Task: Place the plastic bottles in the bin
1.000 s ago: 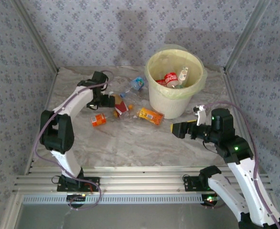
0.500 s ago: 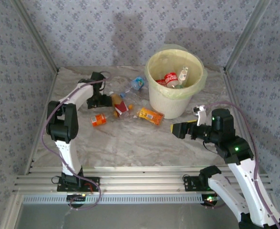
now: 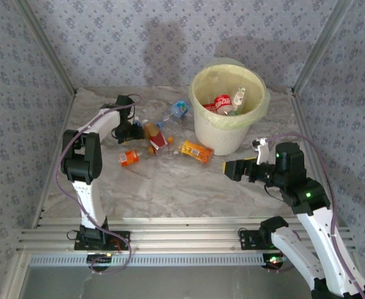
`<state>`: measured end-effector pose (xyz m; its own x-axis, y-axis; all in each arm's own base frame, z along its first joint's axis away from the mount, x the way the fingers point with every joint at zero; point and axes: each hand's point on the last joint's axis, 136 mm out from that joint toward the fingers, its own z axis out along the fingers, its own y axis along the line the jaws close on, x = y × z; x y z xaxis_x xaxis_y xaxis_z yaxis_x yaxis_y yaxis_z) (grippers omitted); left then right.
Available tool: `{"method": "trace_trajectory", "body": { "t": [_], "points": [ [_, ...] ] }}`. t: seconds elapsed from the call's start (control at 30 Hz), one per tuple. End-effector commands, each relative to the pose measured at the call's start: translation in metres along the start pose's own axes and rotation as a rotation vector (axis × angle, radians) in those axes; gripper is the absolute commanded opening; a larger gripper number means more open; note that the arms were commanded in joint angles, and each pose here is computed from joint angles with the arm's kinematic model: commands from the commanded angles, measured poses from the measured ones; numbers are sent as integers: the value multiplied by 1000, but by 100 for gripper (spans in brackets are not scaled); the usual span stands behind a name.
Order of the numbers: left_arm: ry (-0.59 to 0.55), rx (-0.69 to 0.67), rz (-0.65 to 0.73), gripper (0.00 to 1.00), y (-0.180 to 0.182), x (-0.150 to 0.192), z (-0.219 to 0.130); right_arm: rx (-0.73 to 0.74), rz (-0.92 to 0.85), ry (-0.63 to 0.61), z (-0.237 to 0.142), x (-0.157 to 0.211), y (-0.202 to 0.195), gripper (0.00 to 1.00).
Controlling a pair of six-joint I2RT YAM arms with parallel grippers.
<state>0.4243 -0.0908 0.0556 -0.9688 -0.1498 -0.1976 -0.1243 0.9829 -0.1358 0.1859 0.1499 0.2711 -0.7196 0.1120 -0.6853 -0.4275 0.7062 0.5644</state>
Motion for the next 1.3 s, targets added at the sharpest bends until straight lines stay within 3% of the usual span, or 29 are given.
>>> {"method": "trace_trajectory", "body": {
  "t": [0.0, 0.3, 0.53, 0.77, 0.9, 1.27],
  "points": [
    [-58, 25, -11, 60, 0, -7, -26, 0, 23, -2, 2, 3, -1, 98],
    [-179, 118, 24, 60, -14, -1, -90, -52, 102, -88, 15, -18, 1, 98],
    [-226, 346, 135, 61, -62, 47, -144, -138, 227, -156, 29, -54, 13, 98],
    [-253, 670, 362, 61, -137, 110, -205, -214, 195, -166, 50, -86, 43, 100],
    [-242, 818, 415, 62, -166, 138, -227, -256, 169, -174, 63, -101, 64, 100],
    [-244, 1021, 490, 62, -207, 180, -263, -297, 106, -126, 102, -109, 101, 100]
  ]
}}
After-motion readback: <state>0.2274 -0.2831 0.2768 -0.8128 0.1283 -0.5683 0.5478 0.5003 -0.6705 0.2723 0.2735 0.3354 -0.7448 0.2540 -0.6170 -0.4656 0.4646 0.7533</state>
